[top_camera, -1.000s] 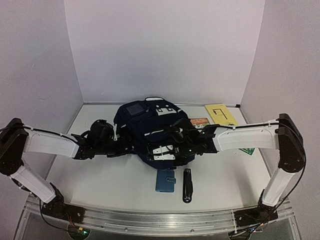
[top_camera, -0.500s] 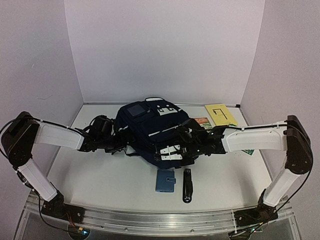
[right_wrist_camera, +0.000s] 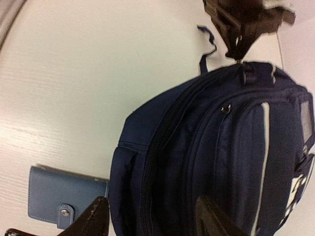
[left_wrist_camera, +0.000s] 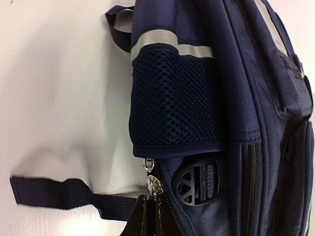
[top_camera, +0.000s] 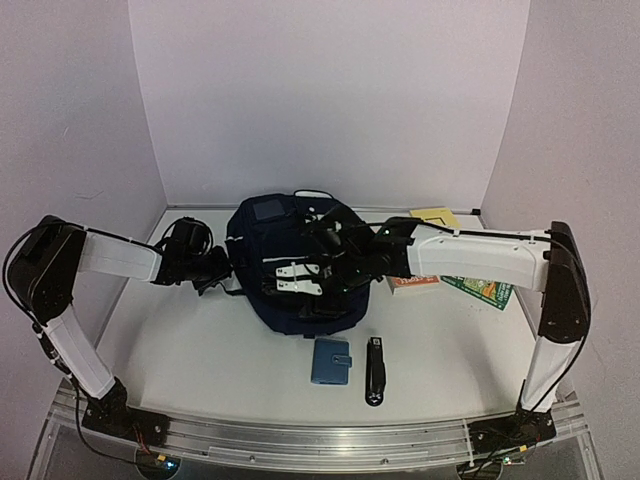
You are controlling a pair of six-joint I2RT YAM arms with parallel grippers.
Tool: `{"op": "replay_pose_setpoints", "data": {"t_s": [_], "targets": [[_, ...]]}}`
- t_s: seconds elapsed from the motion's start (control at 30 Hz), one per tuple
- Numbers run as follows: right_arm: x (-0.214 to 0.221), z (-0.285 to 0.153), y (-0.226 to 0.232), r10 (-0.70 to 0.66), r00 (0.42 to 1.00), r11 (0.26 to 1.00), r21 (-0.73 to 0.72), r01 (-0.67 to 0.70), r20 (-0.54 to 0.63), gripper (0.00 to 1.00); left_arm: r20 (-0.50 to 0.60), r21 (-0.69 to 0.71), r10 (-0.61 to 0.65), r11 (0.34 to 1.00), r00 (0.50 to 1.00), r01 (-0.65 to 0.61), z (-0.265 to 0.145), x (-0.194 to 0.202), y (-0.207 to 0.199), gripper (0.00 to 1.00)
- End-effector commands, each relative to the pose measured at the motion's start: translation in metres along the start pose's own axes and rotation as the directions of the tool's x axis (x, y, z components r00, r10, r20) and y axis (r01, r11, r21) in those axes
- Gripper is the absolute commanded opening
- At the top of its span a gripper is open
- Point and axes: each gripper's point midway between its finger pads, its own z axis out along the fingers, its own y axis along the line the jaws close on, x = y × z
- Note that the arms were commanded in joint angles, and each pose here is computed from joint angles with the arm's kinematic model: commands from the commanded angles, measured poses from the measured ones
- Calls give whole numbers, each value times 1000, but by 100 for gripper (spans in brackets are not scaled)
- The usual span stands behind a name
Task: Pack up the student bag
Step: Zip the student bag at the center of the board.
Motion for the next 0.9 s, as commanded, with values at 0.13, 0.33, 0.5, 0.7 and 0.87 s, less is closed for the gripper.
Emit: {"op": "replay_pose_setpoints", "data": {"t_s": [0.13,0.33,0.5,0.7,0.87], "targets": [[30,-53,-50,423,906,906,16,-422,-24,83,51,48,21,999,998,-24,-12,-34,-12,29],[134,-63,-98,756,651,654,116,-747,-74,88,9,169,69,983,998,-70,-40,-29,-38,56],[177,-53,-106,866,493,498,64,-865,-78,90,-54,357,124,929,991,-96,-65,3,-69,81],[178,-5,-77,901,405,386,-139,-912,-157,86,-118,418,160,903,980,-97,-74,38,-81,87],[159,22,-54,901,393,343,-249,-906,-186,83,-143,441,150,895,978,-72,-74,45,-83,89]]}}
